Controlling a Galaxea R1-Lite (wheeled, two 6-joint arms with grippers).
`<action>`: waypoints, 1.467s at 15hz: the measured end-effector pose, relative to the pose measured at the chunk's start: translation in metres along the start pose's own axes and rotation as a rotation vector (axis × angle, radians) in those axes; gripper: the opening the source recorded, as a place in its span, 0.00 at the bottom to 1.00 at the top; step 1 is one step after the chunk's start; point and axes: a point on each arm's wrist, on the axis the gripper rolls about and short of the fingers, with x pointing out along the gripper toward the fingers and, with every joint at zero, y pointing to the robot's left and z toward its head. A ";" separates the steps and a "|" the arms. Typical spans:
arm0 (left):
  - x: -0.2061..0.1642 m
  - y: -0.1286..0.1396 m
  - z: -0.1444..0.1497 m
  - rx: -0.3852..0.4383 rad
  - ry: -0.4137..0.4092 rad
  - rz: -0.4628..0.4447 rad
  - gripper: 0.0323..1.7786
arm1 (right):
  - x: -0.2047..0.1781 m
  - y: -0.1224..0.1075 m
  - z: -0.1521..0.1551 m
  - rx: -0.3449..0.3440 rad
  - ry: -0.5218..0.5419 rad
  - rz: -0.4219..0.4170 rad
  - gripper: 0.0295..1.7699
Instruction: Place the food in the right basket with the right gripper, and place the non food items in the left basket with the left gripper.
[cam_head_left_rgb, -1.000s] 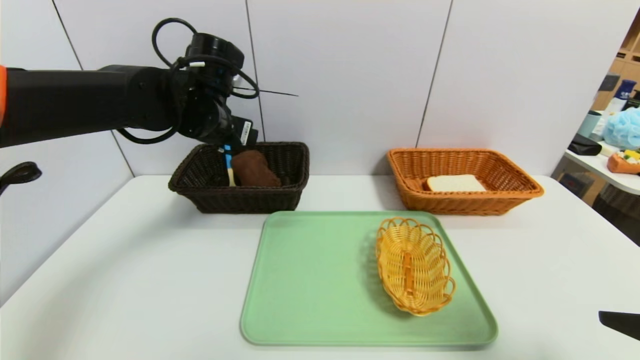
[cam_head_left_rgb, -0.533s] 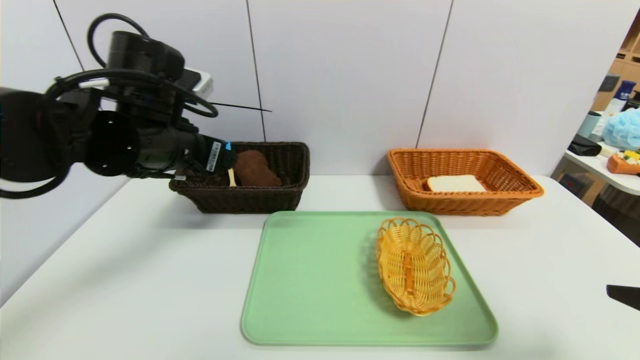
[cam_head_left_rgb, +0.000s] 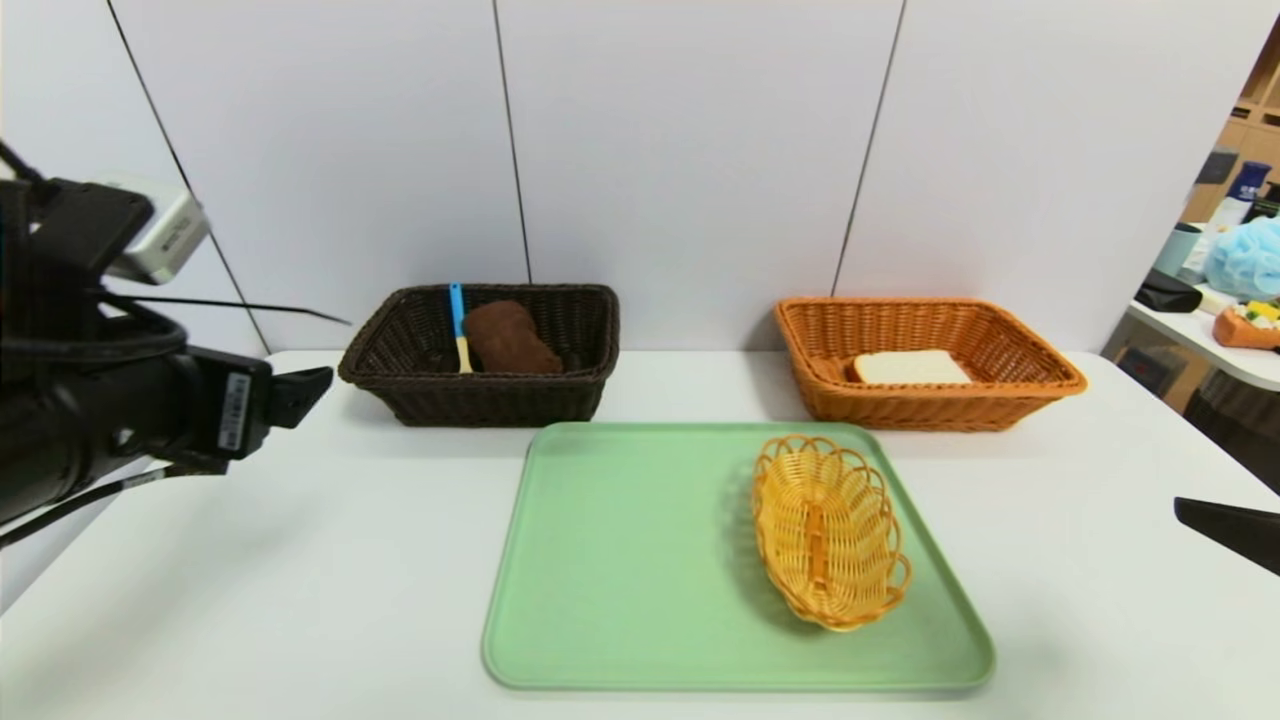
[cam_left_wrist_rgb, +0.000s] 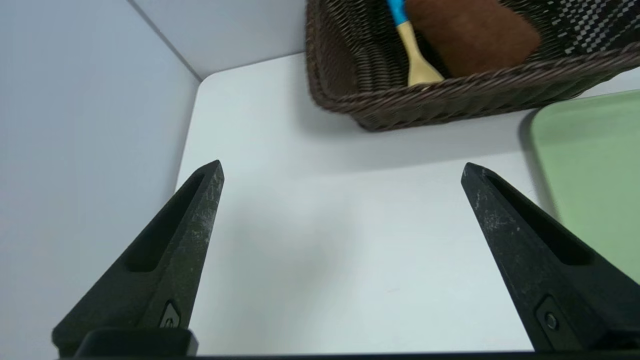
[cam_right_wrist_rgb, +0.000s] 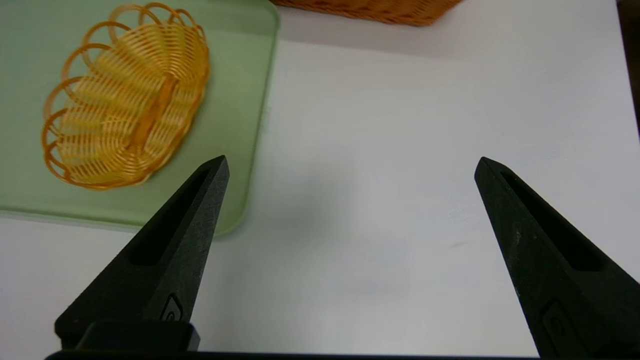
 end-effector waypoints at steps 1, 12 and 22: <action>-0.009 0.009 -0.009 -0.010 0.000 0.025 0.95 | 0.003 0.000 0.000 -0.020 -0.027 0.019 0.96; -0.077 0.056 -0.071 -0.066 -0.051 0.291 0.95 | 0.010 -0.024 -0.026 -0.058 -0.216 -0.177 0.96; -0.123 0.056 -0.123 -0.102 -0.176 0.297 0.95 | -0.046 -0.008 -0.075 -0.055 -0.366 -0.261 0.96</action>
